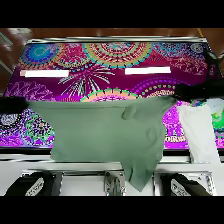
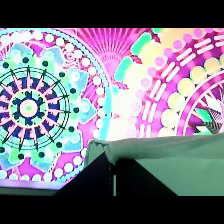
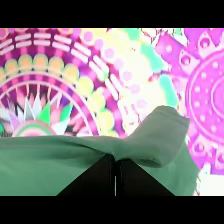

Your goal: Fold the shirts.

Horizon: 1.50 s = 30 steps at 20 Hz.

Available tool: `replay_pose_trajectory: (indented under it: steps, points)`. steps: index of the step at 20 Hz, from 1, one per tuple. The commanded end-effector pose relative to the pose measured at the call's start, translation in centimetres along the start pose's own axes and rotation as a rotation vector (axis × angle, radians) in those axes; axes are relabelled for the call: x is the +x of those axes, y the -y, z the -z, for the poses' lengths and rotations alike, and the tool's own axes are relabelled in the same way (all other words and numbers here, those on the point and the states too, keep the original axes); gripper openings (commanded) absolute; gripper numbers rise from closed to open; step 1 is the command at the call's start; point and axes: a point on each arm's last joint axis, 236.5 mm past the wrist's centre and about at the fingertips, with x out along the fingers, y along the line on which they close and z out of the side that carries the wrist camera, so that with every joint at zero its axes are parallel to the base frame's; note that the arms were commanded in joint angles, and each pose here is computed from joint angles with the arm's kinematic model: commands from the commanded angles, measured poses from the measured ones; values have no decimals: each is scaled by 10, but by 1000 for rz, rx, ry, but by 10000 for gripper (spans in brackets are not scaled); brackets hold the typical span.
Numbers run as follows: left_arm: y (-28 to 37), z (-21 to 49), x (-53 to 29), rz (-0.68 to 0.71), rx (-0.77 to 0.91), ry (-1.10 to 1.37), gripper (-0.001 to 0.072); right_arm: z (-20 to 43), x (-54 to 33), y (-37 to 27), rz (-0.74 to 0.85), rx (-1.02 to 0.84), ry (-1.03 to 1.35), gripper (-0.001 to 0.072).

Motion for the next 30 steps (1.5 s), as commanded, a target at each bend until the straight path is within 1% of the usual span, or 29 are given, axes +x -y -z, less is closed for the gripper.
replay_pose_trajectory:
  steps: [1, 3, 5, 8, 10, 14, 17, 19, 21, 22, 24, 30]
  points:
    - [-8, -47, 90, -8, -33, 45, 40, -67, 84, 7, 9, 67, 226, 53]
    - [-10, -76, 128, -9, -40, 81, 40, -100, 103, 12, 16, 93, 348, 53]
    - [-9, -96, 164, 5, -60, 98, 40, -118, 120, 10, 9, 102, 413, 53]
    - [-12, -106, 211, 5, -72, 90, 40, -127, 150, 12, 30, 68, 461, 53]
    - [-11, -97, 237, 17, -95, 42, 40, -124, 168, 17, 39, 74, 453, 53]
    - [-7, -69, 261, 40, -129, -63, 41, -100, 194, 22, 44, 80, 355, 53]
    - [-8, -48, 244, 50, -8, -173, 41, -81, 177, 20, 49, 43, 256, 53]
    - [-10, -20, 230, 66, 44, -304, 41, -47, 162, 21, 50, 32, 97, 53]
    - [-13, 15, 219, 83, 70, -455, 41, 2, 154, 29, 64, 38, -115, 54]
    - [-14, 28, 217, 93, 81, -512, 41, 26, 152, 39, 94, 33, -211, 54]
    - [-20, 47, 218, 95, 66, -579, 40, 56, 155, 63, 182, 36, -325, 54]
    - [-27, 72, 239, 117, 9, -664, 40, 64, 185, 65, 162, 107, -334, 53]
